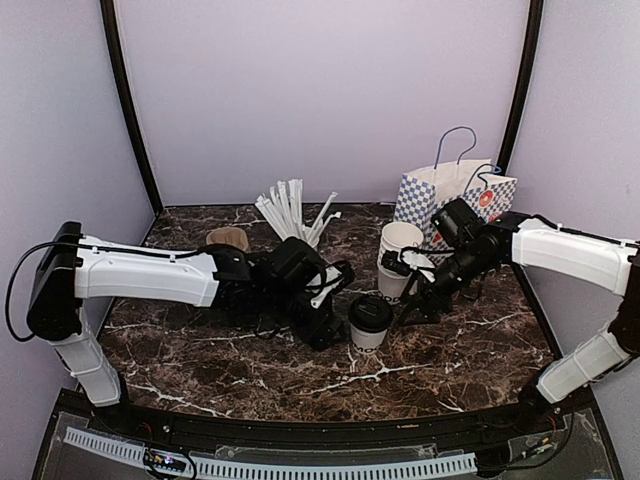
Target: Pack the takeout coffee
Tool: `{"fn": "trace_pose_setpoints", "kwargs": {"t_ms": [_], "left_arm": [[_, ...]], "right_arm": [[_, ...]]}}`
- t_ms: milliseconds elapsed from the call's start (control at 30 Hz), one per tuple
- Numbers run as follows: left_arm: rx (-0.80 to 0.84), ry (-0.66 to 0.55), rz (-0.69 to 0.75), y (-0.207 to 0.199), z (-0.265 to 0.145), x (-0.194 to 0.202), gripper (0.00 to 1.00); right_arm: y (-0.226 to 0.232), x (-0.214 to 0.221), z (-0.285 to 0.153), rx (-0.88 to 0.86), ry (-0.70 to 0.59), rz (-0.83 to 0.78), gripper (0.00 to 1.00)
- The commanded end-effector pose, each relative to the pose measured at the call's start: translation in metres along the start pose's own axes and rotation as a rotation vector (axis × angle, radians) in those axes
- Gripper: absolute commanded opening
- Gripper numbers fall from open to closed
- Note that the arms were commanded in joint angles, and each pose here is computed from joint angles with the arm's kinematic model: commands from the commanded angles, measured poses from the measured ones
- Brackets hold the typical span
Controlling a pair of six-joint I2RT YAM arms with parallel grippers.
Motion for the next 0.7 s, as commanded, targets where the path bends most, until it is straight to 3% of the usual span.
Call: {"fn": "trace_pose_setpoints", "kwargs": {"t_ms": [0, 300, 667], "left_arm": [[0.128, -0.044, -0.104, -0.026, -0.032, 0.0, 0.81], [0.162, -0.133, -0.257, -0.042, -0.016, -0.023, 0.82], [0.262, -0.127, -0.339, -0.036, -0.003, -0.04, 0.76]], "right_arm": [[-0.009, -0.014, -0.002, 0.064, 0.001, -0.055, 0.7], [-0.022, -0.027, 0.006, 0.044, -0.01, -0.055, 0.76], [-0.009, -0.026, 0.017, -0.071, -0.054, -0.066, 0.81]]}}
Point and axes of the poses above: each gripper's point midway between its finger pads, its own z axis out along the fingers, its own y axis along the line the jaws close on, x = y × z, the point moved 3 cm from there along -z, back along the fingers, and after that the axes turned 14 degrees about -z, right-handed, at the moved point
